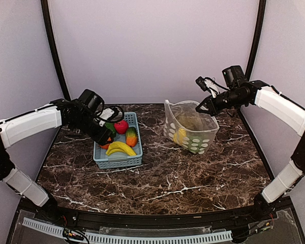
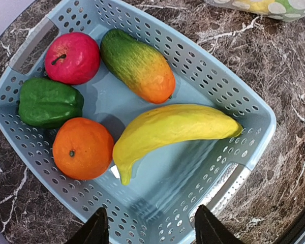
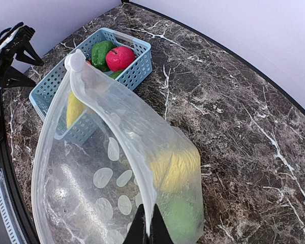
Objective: Place the food in the zip-top bag and seal the zipper
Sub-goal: Pick up the fake fruit from the bin, then place the fake fruit in the zipper food storage bag.
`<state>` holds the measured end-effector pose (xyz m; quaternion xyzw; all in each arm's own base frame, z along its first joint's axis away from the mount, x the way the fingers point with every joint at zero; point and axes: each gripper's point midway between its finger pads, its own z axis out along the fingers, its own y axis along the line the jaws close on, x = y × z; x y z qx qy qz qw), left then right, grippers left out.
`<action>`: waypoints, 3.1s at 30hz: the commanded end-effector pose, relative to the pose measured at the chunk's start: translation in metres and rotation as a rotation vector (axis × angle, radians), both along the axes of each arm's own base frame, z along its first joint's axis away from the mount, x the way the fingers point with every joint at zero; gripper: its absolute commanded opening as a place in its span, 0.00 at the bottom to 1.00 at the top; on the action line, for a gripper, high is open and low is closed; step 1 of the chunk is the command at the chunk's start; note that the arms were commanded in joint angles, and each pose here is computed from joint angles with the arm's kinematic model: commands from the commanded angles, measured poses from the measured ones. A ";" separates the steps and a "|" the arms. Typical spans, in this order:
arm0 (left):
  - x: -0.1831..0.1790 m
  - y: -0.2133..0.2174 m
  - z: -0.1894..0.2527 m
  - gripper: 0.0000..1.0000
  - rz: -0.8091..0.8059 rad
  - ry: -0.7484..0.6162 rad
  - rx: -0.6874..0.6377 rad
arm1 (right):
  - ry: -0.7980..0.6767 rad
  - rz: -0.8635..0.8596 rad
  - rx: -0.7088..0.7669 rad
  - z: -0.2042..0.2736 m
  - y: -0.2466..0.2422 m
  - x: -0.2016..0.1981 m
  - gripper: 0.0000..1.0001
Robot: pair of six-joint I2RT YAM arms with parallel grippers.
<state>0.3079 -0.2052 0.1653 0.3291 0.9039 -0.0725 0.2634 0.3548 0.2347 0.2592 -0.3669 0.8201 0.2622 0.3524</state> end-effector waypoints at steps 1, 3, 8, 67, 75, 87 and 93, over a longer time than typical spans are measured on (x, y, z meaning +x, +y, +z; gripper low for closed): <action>-0.009 0.001 -0.012 0.54 -0.059 0.103 -0.018 | -0.051 0.012 0.014 0.011 -0.001 0.000 0.00; -0.007 0.004 -0.021 0.49 -0.041 0.129 -0.019 | -0.056 0.012 0.012 0.011 -0.001 0.000 0.00; 0.002 0.014 -0.039 0.48 0.037 0.145 0.011 | -0.056 0.012 0.009 0.009 -0.003 -0.002 0.00; 0.018 0.039 -0.053 0.16 0.245 0.107 0.085 | -0.026 0.033 0.013 0.002 0.002 0.000 0.00; 0.016 0.038 -0.023 0.16 0.267 0.068 0.024 | -0.030 0.035 0.016 0.005 0.003 0.000 0.00; 0.017 -0.017 0.094 0.17 0.128 -0.233 -0.181 | -0.079 0.066 0.000 0.036 0.016 0.010 0.00; 0.013 -0.063 0.162 0.17 0.011 -0.396 -0.179 | -0.065 0.081 -0.014 0.036 0.032 0.015 0.00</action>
